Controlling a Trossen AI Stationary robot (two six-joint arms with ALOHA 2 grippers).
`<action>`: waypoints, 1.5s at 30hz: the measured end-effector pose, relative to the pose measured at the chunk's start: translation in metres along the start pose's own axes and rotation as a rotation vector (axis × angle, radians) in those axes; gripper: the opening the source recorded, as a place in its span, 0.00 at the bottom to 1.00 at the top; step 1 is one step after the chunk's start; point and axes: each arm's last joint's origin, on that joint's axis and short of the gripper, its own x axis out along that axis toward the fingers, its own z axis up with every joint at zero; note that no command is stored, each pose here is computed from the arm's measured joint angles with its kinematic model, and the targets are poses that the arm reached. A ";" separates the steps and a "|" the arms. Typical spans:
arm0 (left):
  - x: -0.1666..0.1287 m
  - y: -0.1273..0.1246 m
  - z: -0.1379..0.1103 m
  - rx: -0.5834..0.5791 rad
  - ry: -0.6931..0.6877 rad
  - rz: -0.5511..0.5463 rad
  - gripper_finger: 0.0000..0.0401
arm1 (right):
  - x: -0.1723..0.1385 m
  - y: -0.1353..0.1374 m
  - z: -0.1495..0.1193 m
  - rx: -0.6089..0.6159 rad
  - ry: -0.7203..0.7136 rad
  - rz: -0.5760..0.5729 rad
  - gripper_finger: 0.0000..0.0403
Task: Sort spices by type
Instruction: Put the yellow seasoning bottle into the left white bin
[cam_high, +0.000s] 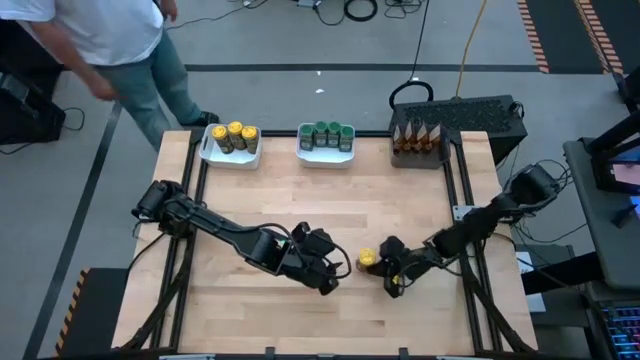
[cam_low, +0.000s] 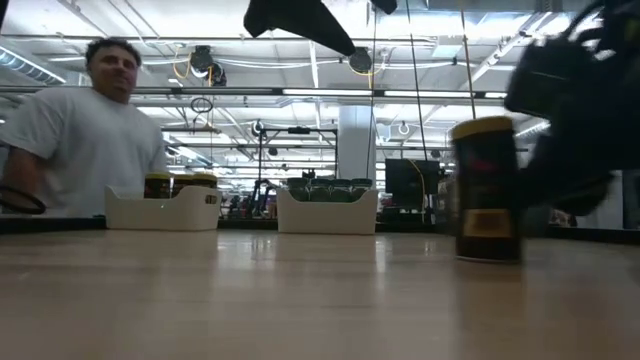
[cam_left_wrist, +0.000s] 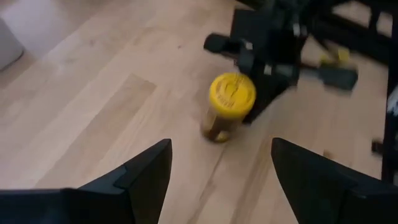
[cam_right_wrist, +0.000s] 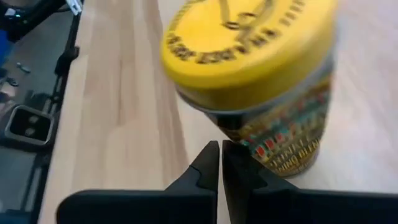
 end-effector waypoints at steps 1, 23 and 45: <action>0.000 0.000 0.000 -0.032 -0.006 0.002 0.69 | 0.004 0.001 0.004 -0.012 -0.006 -0.008 0.00; 0.073 -0.015 -0.016 -0.207 -0.172 0.030 0.69 | -0.035 0.027 0.016 -0.045 0.124 0.065 0.00; 0.106 -0.016 -0.031 0.108 -0.242 0.151 0.69 | -0.056 0.034 0.007 -0.053 0.118 0.058 0.00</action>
